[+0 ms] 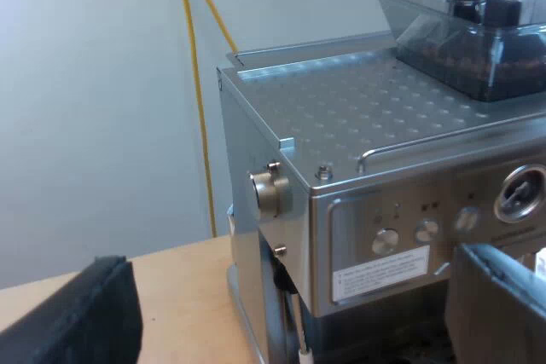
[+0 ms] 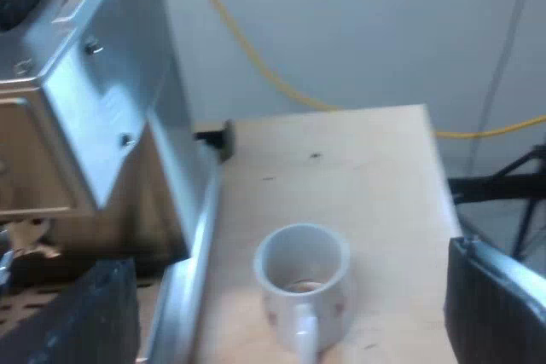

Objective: Pour the beans into the coffee machine

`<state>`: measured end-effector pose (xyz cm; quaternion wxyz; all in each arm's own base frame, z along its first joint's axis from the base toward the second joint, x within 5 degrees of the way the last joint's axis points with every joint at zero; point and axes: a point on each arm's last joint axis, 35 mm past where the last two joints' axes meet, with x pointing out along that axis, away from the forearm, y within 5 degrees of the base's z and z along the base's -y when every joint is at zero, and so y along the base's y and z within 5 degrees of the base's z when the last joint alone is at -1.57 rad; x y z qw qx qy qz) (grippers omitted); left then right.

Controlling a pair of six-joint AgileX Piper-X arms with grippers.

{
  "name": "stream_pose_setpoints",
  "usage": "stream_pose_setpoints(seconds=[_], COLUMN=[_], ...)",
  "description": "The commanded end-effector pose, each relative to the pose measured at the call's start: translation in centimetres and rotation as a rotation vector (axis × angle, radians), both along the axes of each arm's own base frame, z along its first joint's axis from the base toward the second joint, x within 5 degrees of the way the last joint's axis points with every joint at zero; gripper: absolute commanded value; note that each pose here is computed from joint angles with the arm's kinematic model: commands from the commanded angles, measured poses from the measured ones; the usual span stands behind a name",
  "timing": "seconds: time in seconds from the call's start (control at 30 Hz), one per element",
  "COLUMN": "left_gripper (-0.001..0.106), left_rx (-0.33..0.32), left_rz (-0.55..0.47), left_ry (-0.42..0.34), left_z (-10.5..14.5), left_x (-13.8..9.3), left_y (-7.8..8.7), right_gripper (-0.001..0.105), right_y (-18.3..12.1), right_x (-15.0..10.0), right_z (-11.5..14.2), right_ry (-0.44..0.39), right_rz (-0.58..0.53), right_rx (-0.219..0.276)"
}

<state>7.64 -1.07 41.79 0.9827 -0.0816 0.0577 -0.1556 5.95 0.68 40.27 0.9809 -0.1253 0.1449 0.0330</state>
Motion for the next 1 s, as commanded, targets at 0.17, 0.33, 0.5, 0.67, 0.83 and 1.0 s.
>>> stream_pose_setpoints(seconds=[0.17, 0.33, 0.5, 0.67, 0.83, 1.0], left_gripper=[0.086, 0.086, 0.086, 0.086, 0.086, 0.086], left_rx=[0.001, 0.001, 0.002, 0.007, 0.018, 0.018], left_rz=[0.012, 0.012, 0.012, 0.012, 0.002, 0.003], left_ry=[0.063, 0.036, -0.026, -0.086, 0.001, 0.050], left_z=[-0.9, -1.1, -1.2, -2.2, -2.8, -3.4], left_x=[-2.8, -4.9, -7.3, -11.1, -11.8, -11.7], left_y=[0.0, 0.0, 0.0, -0.1, -0.1, -0.1], right_gripper=[0.079, 0.079, 0.079, 0.079, 0.079, 0.079], right_y=[-1.4, -2.2, -2.8, -3.0, -2.5, -2.1], right_x=[-4.0, -7.3, -10.2, -11.3, -11.4, -10.6], right_z=[0.5, -0.4, -1.2, -1.3, -1.7, -2.7], right_ry=[-0.106, -0.140, -0.189, -0.135, -0.097, -0.048], right_rz=[-0.140, -0.165, -0.162, -0.118, 0.009, 0.070], right_rx=[-0.024, -0.023, -0.032, -0.073, -0.051, -0.043])
